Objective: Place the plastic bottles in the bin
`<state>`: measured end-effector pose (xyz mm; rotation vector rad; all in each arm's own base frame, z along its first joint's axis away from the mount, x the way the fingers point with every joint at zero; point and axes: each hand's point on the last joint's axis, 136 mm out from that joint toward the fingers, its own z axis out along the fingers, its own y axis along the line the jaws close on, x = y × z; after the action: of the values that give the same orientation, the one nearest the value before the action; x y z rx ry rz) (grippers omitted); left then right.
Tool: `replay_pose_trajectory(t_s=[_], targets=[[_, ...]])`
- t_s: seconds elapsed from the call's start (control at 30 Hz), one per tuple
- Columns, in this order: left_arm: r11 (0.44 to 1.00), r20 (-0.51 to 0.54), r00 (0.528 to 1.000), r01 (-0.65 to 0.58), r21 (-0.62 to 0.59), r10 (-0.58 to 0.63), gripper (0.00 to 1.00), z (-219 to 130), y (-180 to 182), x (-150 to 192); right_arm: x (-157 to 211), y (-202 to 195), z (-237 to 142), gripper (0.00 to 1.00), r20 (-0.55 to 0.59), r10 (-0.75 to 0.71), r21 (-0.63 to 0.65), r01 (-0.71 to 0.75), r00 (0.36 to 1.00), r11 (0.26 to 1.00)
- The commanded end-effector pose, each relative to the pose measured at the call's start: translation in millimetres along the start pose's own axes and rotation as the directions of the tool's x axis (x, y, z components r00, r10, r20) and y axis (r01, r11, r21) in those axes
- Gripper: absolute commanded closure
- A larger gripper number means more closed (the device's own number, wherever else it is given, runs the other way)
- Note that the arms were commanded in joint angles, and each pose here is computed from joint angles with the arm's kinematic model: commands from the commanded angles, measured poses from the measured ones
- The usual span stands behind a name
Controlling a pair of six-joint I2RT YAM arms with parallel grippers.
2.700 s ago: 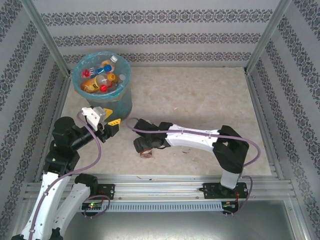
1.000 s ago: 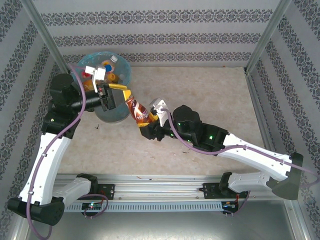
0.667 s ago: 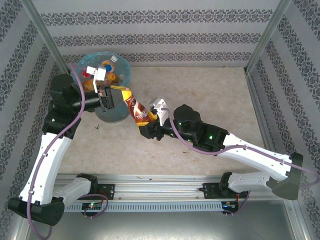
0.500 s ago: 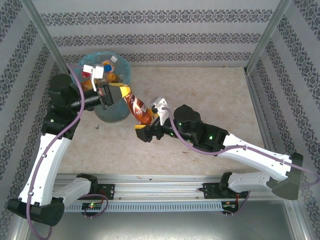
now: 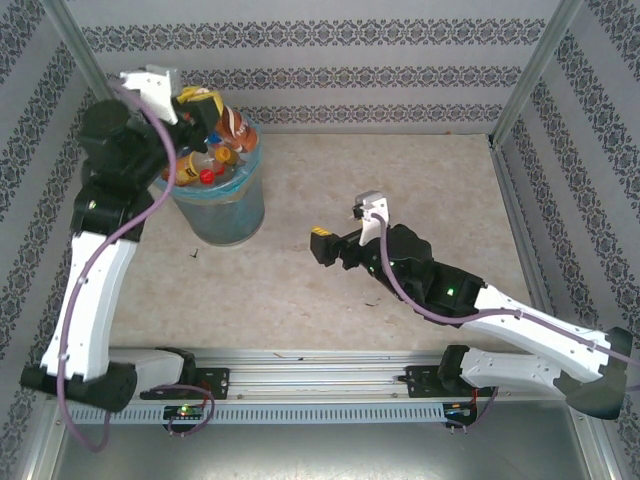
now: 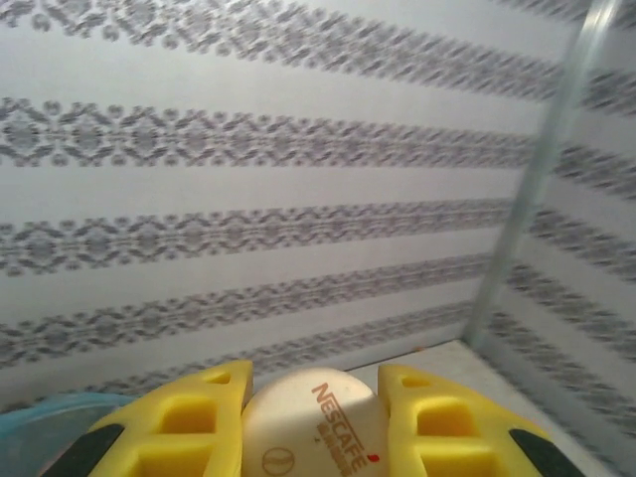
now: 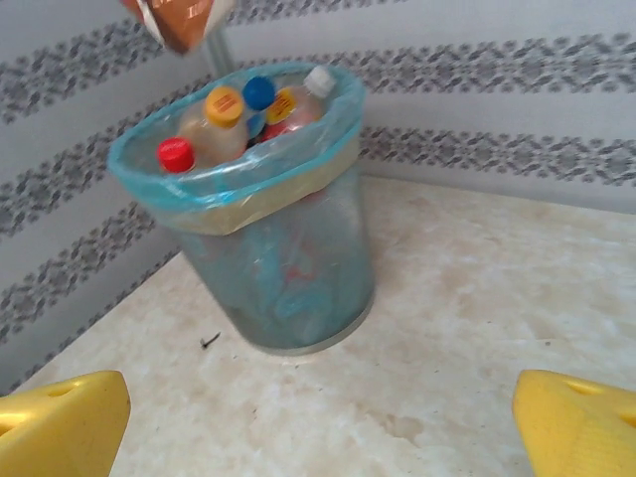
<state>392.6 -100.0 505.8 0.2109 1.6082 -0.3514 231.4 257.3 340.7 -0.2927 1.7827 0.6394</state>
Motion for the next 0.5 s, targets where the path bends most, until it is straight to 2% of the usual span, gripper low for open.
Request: replay_pose_trajectory(t_s=[0.0, 0.13, 0.43, 0.47], targets=[[0.989, -0.067, 0.994, -0.097, -0.115, 0.090, 1.00, 25.1, 25.6, 23.9, -2.4, -16.3, -3.1, 0.02, 0.031, 0.035, 0.071, -0.037, 0.999, 0.997], [0.973, -0.125, 0.984, -0.146, -0.179, 0.124, 1.00, 48.4, 45.7, 57.4, -0.6, -17.9, -1.4, 0.02, 0.028, 0.045, 0.079, -0.047, 0.999, 0.996], [0.972, -0.295, 0.942, -0.204, -0.116, 0.162, 1.00, 70.8, 48.9, 124.0, 10.8, -16.3, 10.3, 0.02, -0.008, 0.052, 0.088, -0.051, 0.999, 0.995], [0.972, -0.312, 0.936, -0.205, -0.113, 0.161, 0.97, 72.1, 49.7, 129.5, 11.5, -15.9, 12.0, 0.02, -0.011, 0.053, 0.089, -0.052, 0.999, 0.995]])
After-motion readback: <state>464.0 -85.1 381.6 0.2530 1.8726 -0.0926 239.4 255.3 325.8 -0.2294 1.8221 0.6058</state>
